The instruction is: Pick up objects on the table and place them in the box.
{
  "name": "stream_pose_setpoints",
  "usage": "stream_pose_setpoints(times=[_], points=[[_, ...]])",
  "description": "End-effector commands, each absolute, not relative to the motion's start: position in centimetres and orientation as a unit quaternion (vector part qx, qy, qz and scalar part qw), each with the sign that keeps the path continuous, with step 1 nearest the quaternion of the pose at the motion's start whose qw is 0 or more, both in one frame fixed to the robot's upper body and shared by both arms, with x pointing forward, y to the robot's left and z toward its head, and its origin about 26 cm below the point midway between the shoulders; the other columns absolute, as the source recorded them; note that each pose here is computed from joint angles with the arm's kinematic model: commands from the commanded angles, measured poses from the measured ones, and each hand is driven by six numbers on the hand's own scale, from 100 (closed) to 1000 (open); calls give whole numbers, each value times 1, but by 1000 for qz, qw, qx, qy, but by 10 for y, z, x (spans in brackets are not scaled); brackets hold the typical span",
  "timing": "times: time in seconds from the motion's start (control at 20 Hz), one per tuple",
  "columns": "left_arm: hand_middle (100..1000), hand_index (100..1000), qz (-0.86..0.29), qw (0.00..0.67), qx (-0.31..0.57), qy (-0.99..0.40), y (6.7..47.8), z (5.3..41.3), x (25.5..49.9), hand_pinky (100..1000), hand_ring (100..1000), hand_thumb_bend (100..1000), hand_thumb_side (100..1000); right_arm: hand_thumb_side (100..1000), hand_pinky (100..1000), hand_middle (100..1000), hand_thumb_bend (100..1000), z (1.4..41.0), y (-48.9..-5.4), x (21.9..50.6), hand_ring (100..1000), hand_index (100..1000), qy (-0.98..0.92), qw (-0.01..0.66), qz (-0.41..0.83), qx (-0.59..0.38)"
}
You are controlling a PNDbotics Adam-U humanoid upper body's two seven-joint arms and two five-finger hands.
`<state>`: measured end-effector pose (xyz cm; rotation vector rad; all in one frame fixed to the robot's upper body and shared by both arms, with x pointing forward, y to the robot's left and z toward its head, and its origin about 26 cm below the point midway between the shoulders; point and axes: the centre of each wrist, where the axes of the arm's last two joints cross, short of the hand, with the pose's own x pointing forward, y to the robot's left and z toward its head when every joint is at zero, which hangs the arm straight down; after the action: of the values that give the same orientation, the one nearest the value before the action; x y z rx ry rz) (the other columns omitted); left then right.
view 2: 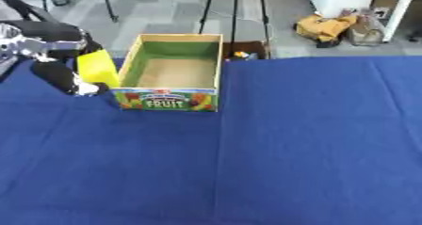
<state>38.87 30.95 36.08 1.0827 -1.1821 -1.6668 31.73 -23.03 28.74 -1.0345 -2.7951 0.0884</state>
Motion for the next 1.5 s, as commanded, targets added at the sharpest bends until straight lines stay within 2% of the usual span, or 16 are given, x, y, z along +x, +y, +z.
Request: stream_pose_setpoints(times=[0.05, 0.45, 1.0, 1.5], points=[[467, 664, -623, 407, 459, -486, 320, 385, 387, 430, 513, 100, 582, 828, 735, 563, 100, 298, -230, 313, 809, 828, -935, 57, 28, -349], [461, 656, -564, 399, 490, -531, 323, 402, 401, 428, 507, 100, 578, 823, 734, 557, 100, 305, -228, 313, 809, 828, -938, 45, 28, -344], [456, 648, -525, 369, 511, -572, 317, 402, 417, 436, 506, 100, 571, 807, 731, 544, 113, 314, -223, 312, 807, 826, -945, 31, 29, -326], [458, 649, -484, 362, 558, -568, 334, 396, 436, 444, 515, 100, 574, 801, 729, 532, 152, 322, -219, 311, 807, 825, -949, 23, 29, -312]])
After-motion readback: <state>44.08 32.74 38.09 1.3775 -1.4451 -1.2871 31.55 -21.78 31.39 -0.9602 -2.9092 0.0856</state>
